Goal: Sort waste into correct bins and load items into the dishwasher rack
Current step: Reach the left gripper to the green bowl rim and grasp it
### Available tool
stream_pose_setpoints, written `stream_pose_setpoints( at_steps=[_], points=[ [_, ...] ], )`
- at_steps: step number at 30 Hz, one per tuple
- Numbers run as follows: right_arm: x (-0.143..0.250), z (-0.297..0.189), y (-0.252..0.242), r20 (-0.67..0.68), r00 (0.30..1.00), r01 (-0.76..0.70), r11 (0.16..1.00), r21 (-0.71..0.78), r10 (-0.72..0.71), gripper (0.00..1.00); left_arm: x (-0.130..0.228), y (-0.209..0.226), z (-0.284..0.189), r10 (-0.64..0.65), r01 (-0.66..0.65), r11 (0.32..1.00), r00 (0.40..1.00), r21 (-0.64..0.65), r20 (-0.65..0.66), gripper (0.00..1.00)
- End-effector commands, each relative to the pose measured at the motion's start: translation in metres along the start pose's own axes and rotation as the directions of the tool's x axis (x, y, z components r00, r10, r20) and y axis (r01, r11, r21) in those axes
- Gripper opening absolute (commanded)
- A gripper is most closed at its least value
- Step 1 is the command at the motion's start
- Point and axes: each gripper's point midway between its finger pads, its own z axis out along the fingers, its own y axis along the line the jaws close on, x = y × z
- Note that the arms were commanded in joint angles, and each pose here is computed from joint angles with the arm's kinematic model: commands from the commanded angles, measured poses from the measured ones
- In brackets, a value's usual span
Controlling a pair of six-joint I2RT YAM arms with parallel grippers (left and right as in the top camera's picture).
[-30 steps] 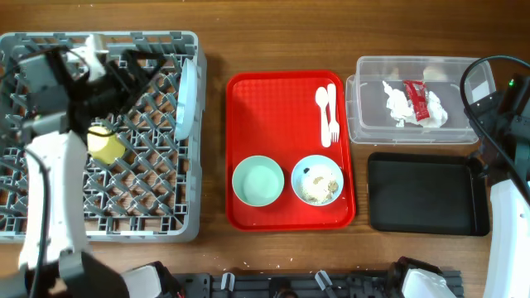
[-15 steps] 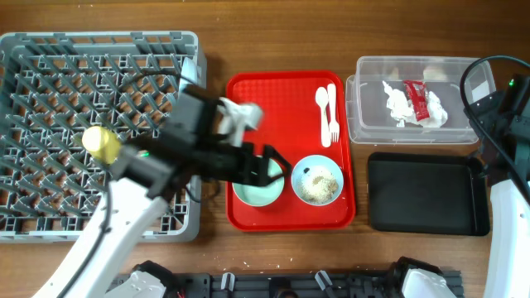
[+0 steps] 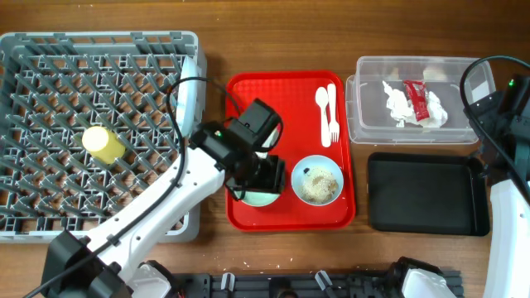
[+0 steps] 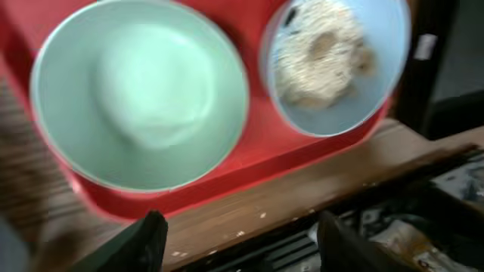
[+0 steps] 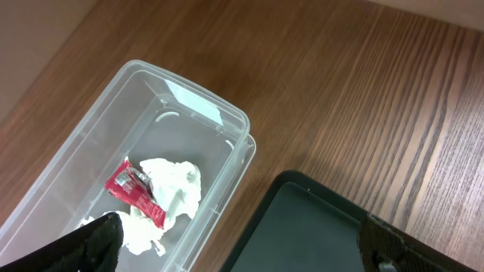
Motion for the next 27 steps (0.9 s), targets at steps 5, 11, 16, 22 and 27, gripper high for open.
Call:
stream_pose_setpoints(
  at_steps=[5, 11, 16, 22, 27],
  points=[
    [0.000, 0.001, -0.001, -0.001, 1.000, -0.013, 1.000, 0.005, 0.013, 1.00, 0.030, 0.021, 0.038, 0.058, -0.064, 0.988, 0.997, -0.137, -0.052, 0.67],
    [0.000, 0.001, -0.001, -0.001, 1.000, -0.013, 1.000, 0.005, 0.013, 1.00, 0.018, 0.040, 0.053, 0.092, -0.082, 0.971, 0.995, -0.223, 0.031, 0.67],
    [0.000, 0.001, -0.001, -0.001, 1.000, -0.013, 1.000, 0.005, 0.013, 1.00, 0.029, 0.021, 0.066, 0.203, -0.194, 0.961, 0.979, -0.197, 0.026, 0.67],
    [0.000, 0.001, -0.001, -0.001, 1.000, -0.012, 1.000, 0.005, 0.012, 1.00, 0.025, 0.040, 0.080, 0.270, -0.229, 0.920, 0.959, -0.318, 0.090, 0.66],
    [0.000, 0.001, -0.001, -0.001, 1.000, -0.013, 1.000, 0.005, 0.013, 1.00, 0.029, 0.038, 0.089, 0.268, -0.234, 0.931, 0.959, -0.279, 0.092, 0.57]
  ],
)
